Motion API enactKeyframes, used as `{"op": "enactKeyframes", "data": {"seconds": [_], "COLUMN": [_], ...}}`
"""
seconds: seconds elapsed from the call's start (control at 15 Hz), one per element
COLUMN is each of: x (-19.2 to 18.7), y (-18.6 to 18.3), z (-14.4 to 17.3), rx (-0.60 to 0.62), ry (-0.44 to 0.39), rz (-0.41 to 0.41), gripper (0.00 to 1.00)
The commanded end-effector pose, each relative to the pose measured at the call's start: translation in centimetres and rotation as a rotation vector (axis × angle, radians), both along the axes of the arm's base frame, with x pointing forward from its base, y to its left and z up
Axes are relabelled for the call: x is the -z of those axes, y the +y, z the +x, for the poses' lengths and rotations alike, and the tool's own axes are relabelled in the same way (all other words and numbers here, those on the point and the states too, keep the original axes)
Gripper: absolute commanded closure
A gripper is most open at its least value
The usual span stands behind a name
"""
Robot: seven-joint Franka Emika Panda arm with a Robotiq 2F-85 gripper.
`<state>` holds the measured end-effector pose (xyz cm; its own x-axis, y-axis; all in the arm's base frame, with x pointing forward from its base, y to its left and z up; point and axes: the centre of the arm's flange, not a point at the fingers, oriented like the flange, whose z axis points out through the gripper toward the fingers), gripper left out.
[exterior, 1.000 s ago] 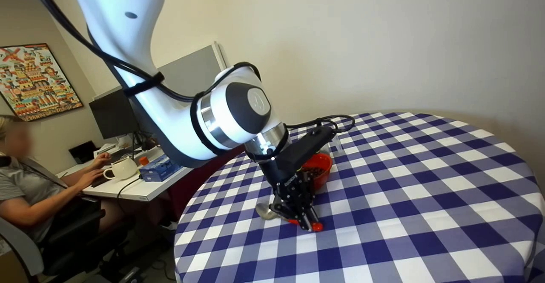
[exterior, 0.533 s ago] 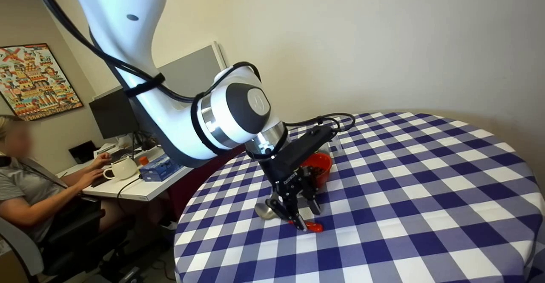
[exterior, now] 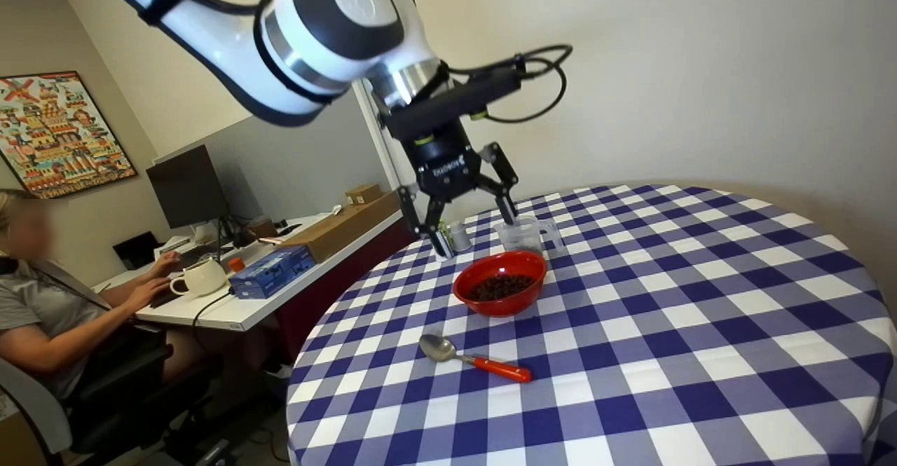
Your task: Put some of the contents of the orange bowl into the clear cup using the orange spoon
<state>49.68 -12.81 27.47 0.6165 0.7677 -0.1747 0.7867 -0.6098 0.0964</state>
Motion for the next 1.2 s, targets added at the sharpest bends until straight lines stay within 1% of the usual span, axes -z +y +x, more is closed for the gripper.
{"op": "enactKeyframes", "data": {"seconds": [0.0, 0.13, 0.33, 0.53, 0.73, 0.8, 0.87, 0.93, 1.13], "x": [-8.6, -11.5, -13.6, -13.5, -13.3, -13.5, -12.7, -12.6, -12.8], "y": [0.4, 0.4, 0.2, 0.6, 1.5, 1.8, 1.1, 1.4, 1.6], "z": [0.7, 1.3, 2.5, 3.1, 2.7, 2.2, 1.7, 1.6, 1.5], "rx": [0.196, 0.303, 0.465, 0.622, 0.767, 0.810, 0.723, 0.752, 0.775], "ry": [-0.040, -0.059, -0.082, -0.056, 0.004, 0.037, -0.005, 0.014, 0.022], "rz": [-0.020, -0.034, -0.047, -0.068, -0.082, -0.072, -0.092, -0.091, -0.089], "gripper": [0.00, 0.00, 0.00, 0.00, 0.00, 0.00, 0.00, 0.00, 0.00]}}
